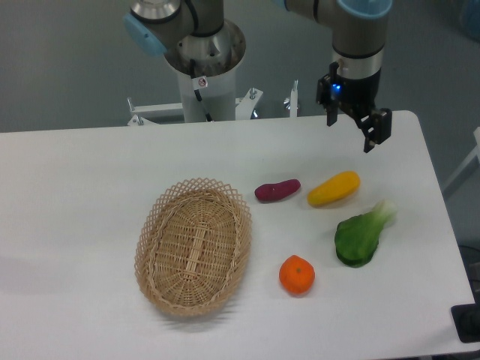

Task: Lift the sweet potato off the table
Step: 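Move the open gripper over the purple sweet potato and descend, then close the gripper around the purple sweet potato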

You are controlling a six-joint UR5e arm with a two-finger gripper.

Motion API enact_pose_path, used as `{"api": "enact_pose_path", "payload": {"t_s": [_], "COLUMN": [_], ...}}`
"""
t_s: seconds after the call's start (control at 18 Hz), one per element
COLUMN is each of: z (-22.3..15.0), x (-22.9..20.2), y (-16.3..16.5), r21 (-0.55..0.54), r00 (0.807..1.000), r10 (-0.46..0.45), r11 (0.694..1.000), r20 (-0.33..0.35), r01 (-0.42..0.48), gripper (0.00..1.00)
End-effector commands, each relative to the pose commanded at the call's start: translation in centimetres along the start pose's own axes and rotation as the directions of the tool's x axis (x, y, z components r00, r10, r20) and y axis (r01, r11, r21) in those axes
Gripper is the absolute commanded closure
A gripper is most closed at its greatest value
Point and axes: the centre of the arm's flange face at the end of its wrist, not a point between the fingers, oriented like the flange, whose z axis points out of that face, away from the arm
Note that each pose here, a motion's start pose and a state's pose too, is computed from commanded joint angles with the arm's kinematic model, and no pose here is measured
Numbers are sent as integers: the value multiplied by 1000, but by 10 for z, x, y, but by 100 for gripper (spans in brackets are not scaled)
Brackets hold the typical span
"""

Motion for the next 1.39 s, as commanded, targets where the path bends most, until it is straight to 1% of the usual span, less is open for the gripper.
{"api": "enact_pose_path", "payload": {"t_s": [0.11,0.28,0.33,0.39,0.44,0.56,0.61,0.78,0.83,0.94,1.06,1.28,1.39], "z": [7,35,45,57,71,105,115,134,146,156,169,190,196], "x": [6,25,31,36,39,50,52,57,60,67,70,78,79], "y": [-13,-23,-28,-33,-39,-50,-51,-60,-64,-63,-71,-77,-77], "r21": [5,10,11,13,13,7,3,7,7,-33,-66,-75,-76], "r00": [1000,997,996,996,997,996,995,987,983,980,972,972,974], "r10": [0,5,25,44,60,88,96,149,159,166,189,192,192], "r11": [1000,1000,1000,999,998,996,995,989,987,985,978,976,976], "r20": [-15,-74,-82,-73,-47,-28,-26,-64,-87,-111,-137,-137,-121], "r01": [0,-5,-24,-43,-59,-88,-95,-149,-159,-170,-199,-203,-202], "gripper": [0,0,0,0,0,0,0,0,0,0,0,0,0]}}
